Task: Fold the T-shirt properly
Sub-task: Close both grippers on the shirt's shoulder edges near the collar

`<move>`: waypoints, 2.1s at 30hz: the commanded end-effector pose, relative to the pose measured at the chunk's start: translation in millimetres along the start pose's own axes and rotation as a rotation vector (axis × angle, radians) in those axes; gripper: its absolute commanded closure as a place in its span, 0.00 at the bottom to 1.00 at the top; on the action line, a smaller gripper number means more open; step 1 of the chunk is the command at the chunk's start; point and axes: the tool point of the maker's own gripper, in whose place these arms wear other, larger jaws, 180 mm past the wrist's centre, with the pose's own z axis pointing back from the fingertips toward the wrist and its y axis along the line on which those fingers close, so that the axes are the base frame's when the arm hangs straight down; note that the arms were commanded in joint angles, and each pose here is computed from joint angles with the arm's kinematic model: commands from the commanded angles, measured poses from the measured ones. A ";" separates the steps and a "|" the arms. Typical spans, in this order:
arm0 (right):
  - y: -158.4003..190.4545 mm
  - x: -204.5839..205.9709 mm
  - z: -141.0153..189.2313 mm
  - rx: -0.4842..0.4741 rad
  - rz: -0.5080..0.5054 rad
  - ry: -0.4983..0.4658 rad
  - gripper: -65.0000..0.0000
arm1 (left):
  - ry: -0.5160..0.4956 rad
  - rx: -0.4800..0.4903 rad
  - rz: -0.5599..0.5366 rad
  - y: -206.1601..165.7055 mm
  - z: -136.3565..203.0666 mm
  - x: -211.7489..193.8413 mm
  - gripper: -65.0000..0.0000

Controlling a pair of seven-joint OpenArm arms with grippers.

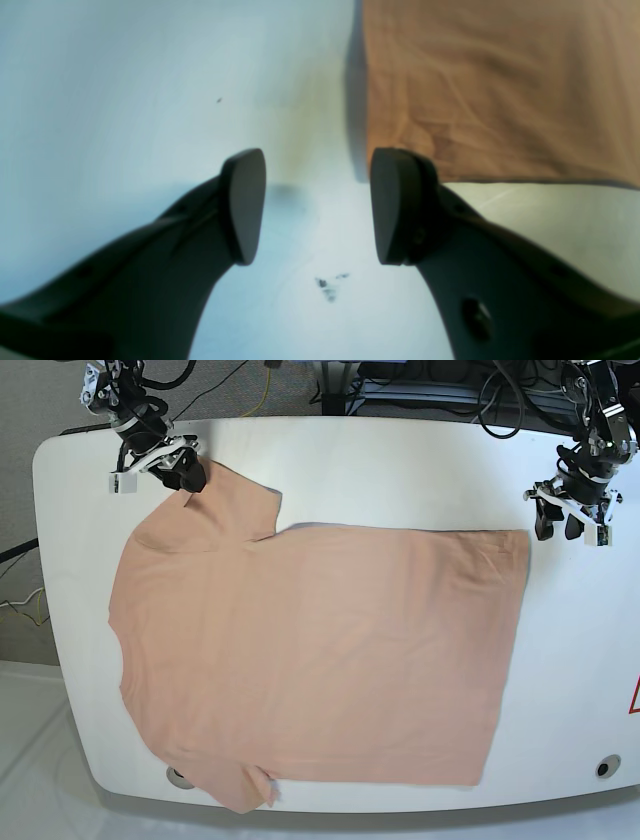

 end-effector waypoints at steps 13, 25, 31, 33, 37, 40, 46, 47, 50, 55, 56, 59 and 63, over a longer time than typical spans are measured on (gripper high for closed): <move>-7.7 -15.2 5.3 -0.038 0.006 0.071 0.56 | -0.067 0.031 0.045 20.7 2.0 10.0 0.52; -4.0 -7.6 3.1 -0.019 0.020 0.050 0.77 | -0.041 -0.030 0.300 28.5 -3.3 -15.0 0.52; -0.2 -1.8 2.2 -0.003 0.027 0.028 0.91 | 0.028 -0.100 0.344 13.7 -11.3 -30.6 0.53; -0.4 -1.3 2.3 -0.003 0.030 0.028 0.91 | 0.049 -0.108 0.351 11.3 -13.3 -35.9 0.53; -0.1 -1.9 2.1 -0.002 0.031 0.031 0.91 | 0.065 -0.112 0.370 9.4 -16.4 -42.6 0.53; 1.7 -3.2 1.3 0.005 0.032 0.034 0.92 | 0.073 -0.110 0.389 8.4 -15.7 -48.4 0.53; 1.8 -3.2 1.3 0.006 0.032 0.033 0.93 | 0.079 -0.111 0.412 4.9 -19.6 -54.9 0.53; 1.7 -3.0 1.3 0.006 0.032 0.033 0.93 | 0.078 -0.112 0.414 4.1 -20.0 -55.4 0.53; 2.1 -0.1 1.5 0.007 0.028 0.020 0.95 | 0.082 -0.136 0.408 -7.9 -20.2 -56.7 0.54; 2.5 1.4 1.2 0.008 0.029 0.016 0.98 | 0.092 -0.153 0.409 -19.4 -20.3 -62.5 0.56; 2.6 1.3 1.0 0.008 0.030 0.016 0.99 | 0.096 -0.155 0.413 -21.4 -20.2 -64.2 0.56; 2.7 1.2 0.9 0.009 0.030 0.017 1.00 | 0.105 -0.162 0.424 -27.7 -20.3 -68.5 0.56; 2.8 1.2 0.6 0.008 0.031 0.016 0.99 | 0.106 -0.163 0.454 -34.7 -23.3 -72.9 0.55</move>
